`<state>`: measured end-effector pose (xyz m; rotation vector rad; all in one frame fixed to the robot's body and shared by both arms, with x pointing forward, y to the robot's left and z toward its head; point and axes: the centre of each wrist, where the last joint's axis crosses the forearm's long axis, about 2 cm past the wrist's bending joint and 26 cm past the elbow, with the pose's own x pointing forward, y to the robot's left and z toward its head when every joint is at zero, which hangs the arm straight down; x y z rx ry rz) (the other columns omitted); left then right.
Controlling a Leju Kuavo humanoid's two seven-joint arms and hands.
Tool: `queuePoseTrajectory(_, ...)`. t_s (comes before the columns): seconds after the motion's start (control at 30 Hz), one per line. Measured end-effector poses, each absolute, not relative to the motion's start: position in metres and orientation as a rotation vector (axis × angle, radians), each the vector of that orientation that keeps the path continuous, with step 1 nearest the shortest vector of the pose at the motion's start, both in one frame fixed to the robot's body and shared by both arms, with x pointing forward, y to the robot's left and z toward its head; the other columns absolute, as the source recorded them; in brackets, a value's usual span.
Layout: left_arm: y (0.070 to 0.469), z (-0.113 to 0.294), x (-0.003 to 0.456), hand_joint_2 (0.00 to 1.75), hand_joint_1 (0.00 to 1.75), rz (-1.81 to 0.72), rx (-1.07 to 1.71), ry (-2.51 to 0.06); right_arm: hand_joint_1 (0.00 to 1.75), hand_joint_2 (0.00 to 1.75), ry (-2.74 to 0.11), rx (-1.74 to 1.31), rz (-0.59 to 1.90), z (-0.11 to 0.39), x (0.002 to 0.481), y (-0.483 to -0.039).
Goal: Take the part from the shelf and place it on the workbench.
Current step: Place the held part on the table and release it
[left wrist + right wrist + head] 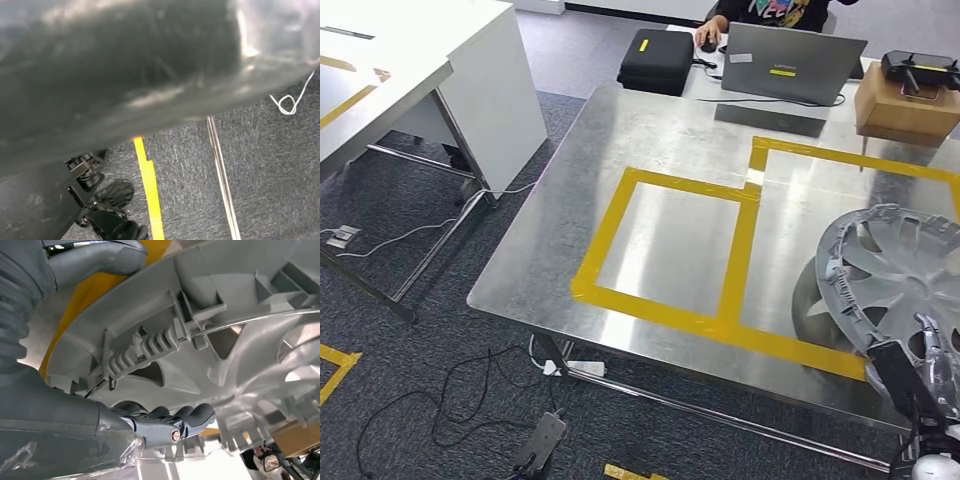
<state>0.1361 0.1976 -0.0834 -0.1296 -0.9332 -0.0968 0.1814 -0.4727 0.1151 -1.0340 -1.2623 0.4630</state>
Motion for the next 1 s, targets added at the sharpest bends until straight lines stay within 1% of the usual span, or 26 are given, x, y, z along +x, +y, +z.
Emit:
queuePoseTrajectory(0.3, 0.198, -0.084, 0.135, 0.0, 0.0, -0.089, -0.127, -0.931, 0.0, 1.75, -1.344, -0.935, 0.392, 0.113, 0.182, -0.472)
queuePoseTrajectory(0.57, 0.198, -0.084, 0.134, 0.0, 0.0, -0.088, -0.127, -0.93, 0.0, 1.75, -1.36, -0.915, 0.377, 0.112, 0.183, -0.469)
queuePoseTrajectory(0.83, 0.198, -0.085, 0.132, 0.0, 0.0, -0.081, -0.128, -0.931, 0.0, 1.75, -1.466, -0.84, 0.298, 0.108, 0.183, -0.46)
queuePoseTrajectory(1.0, 0.199, -0.086, 0.128, 0.0, 0.0, -0.063, -0.132, -0.936, 0.0, 1.75, -1.596, -0.836, 0.356, 0.111, 0.167, -0.434)
